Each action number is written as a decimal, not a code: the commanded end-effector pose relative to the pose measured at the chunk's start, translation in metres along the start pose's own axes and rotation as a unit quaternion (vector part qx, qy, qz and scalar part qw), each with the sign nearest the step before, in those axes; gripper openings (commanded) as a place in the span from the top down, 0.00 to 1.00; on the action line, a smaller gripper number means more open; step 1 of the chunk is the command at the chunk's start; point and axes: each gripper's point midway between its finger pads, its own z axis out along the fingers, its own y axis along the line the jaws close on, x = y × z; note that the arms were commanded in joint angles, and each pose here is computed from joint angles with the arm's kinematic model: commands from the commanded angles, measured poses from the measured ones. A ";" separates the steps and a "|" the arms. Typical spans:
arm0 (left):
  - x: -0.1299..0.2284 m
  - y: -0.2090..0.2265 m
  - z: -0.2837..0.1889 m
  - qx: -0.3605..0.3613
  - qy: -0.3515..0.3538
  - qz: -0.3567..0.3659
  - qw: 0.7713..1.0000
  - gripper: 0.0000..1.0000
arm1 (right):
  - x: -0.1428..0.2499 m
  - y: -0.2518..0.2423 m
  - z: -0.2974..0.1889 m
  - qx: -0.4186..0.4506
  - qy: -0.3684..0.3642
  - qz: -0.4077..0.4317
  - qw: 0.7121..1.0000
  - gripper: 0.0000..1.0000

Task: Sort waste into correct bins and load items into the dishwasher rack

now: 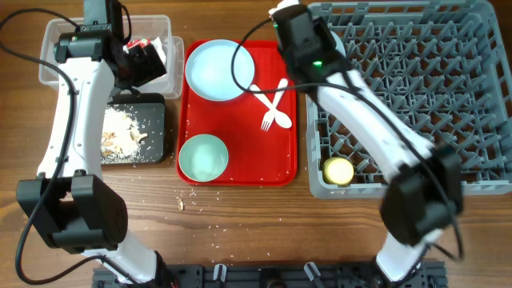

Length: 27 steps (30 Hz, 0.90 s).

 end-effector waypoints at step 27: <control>-0.008 0.000 -0.009 0.000 -0.018 -0.001 1.000 0.00 | 0.145 0.266 -0.044 -0.350 0.332 0.198 0.854 0.96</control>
